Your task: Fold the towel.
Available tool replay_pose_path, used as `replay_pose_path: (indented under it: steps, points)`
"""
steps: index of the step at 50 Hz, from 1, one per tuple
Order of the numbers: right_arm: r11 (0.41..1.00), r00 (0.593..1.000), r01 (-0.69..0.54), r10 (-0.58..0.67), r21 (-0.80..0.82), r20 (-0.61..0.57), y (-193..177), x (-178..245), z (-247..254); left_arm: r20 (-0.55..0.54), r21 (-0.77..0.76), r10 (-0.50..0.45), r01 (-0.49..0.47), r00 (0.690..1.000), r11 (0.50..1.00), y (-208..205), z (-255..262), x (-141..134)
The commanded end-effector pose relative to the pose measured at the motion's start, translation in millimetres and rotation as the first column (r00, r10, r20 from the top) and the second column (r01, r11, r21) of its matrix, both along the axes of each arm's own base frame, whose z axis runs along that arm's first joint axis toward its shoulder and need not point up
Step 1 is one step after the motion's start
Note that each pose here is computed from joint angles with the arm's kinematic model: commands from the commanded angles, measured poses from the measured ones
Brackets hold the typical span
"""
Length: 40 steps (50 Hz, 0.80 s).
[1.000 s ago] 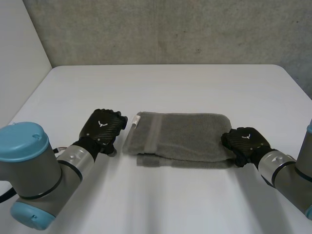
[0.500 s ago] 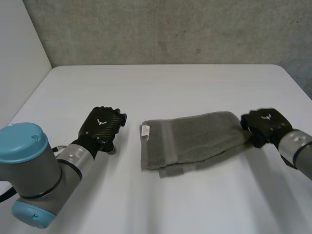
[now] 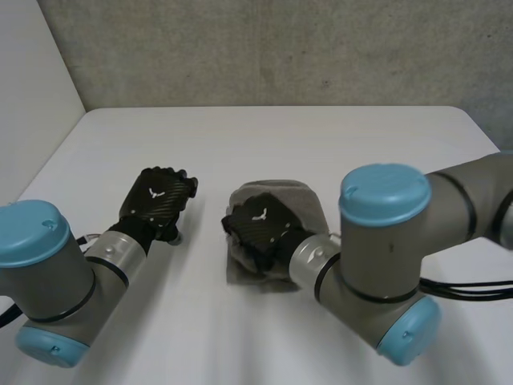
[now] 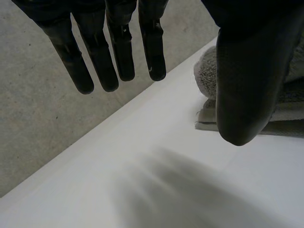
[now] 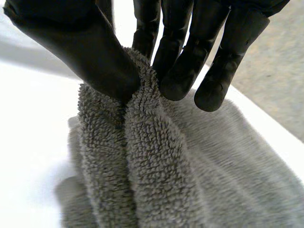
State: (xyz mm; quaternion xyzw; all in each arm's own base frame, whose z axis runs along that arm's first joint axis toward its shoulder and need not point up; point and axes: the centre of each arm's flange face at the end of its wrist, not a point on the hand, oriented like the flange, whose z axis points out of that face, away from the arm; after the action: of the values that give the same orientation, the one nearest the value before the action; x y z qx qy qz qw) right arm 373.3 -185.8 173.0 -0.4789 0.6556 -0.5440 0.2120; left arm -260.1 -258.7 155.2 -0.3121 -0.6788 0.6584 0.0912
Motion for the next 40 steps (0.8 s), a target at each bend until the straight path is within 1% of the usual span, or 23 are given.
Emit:
replay_pose_path:
  steps: [1,7,9,10,12,13,14,15,16,17,18,20,21,22,23,24,25,26,28,31,33,40]
  points:
    - [1.000,1.000,0.025,-0.025,0.001,-0.011,-2.1,-3.2,-2.6,-0.007,0.000,0.002,-0.002,1.000,1.000,-0.5,0.1,0.2]
    - [0.998,0.998,0.061,-0.061,-0.015,-0.001,-1.2,-8.2,9.3,-0.041,0.013,0.008,-0.007,0.999,1.000,-1.5,2.2,0.0]
    - [0.995,0.995,0.098,-0.097,-0.037,0.010,-3.1,-15.8,20.2,-0.092,0.023,0.012,-0.010,0.996,1.000,-2.3,10.4,-0.9]
    - [0.995,0.995,0.098,-0.098,-0.037,0.010,-3.1,-15.9,20.2,-0.093,0.023,0.012,-0.010,0.996,1.000,-2.3,10.4,-0.9]
    - [0.988,0.989,0.150,-0.149,-0.040,0.020,-14.2,-29.4,26.3,-0.179,0.031,0.014,-0.009,0.984,0.999,-1.8,25.6,-1.9]
    - [0.988,0.989,0.150,-0.149,-0.040,0.020,-14.3,-29.4,26.3,-0.179,0.032,0.014,-0.009,0.984,0.999,-1.8,25.7,-1.9]
    - [0.984,0.984,0.173,-0.172,-0.037,0.034,-19.3,-35.3,30.5,-0.224,0.038,0.008,0.001,0.975,0.999,-0.4,31.9,-4.3]
    - [0.980,0.979,0.196,-0.194,-0.029,0.054,-24.1,-40.5,35.6,-0.224,0.038,0.008,0.001,0.975,0.999,-0.4,32.0,-4.3]
    - [0.980,0.979,0.196,-0.195,-0.029,0.054,-24.1,-40.5,35.7,-0.270,0.046,0.002,0.011,0.963,0.999,0.1,38.0,-7.1]
    - [0.975,0.973,0.223,-0.221,-0.017,0.070,-30.8,-46.4,38.9,-0.316,0.061,-0.005,0.026,0.949,0.998,1.1,42.4,-10.3]
    - [0.975,0.973,0.223,-0.221,-0.017,0.071,-30.8,-46.4,38.9,-0.316,0.061,-0.005,0.026,0.949,0.998,1.1,42.4,-10.4]
    - [0.956,0.951,0.294,-0.293,0.012,0.101,-51.7,-62.0,42.5,-0.394,0.083,-0.030,0.069,0.918,0.994,6.6,52.1,-21.6]
    - [0.956,0.951,0.294,-0.294,0.012,0.101,-51.8,-62.1,42.5,-0.395,0.084,-0.031,0.069,0.918,0.994,6.7,52.2,-21.6]
    - [0.945,0.938,0.326,-0.327,0.030,0.111,-61.3,-69.7,42.1,-0.421,0.104,-0.042,0.094,0.906,0.990,10.2,53.9,-27.7]
    - [0.935,0.927,0.352,-0.355,0.050,0.119,-68.1,-75.6,41.1,-0.422,0.105,-0.042,0.094,0.906,0.990,10.2,54.0,-27.8]
    - [0.935,0.927,0.352,-0.356,0.050,0.119,-68.1,-75.6,41.1,-0.436,0.126,-0.047,0.113,0.899,0.986,13.1,54.2,-33.3]
    - [0.927,0.918,0.369,-0.375,0.072,0.125,-72.8,-79.7,38.8,-0.443,0.148,-0.051,0.129,0.895,0.981,15.1,52.7,-38.4]
    - [0.927,0.918,0.369,-0.376,0.073,0.125,-72.9,-79.8,38.7,-0.444,0.148,-0.051,0.130,0.895,0.980,15.1,52.7,-38.5]
    - [0.919,0.912,0.375,-0.390,0.124,0.129,-77.3,-84.0,29.8,-0.433,0.199,-0.055,0.155,0.900,0.968,16.2,38.4,-50.8]
    - [0.910,0.905,0.377,-0.401,0.170,0.140,-85.2,-88.6,19.1,-0.426,0.220,-0.062,0.170,0.903,0.961,18.2,32.2,-57.3]
    - [0.908,0.904,0.374,-0.402,0.186,0.146,-88.1,-90.1,15.6,-0.407,0.262,-0.060,0.180,0.911,0.948,18.9,19.2,-65.2]
    - [0.902,0.900,0.371,-0.408,0.222,0.151,-92.7,-93.0,2.4,-0.374,0.330,-0.053,0.187,0.926,0.925,22.0,-7.7,-72.8]
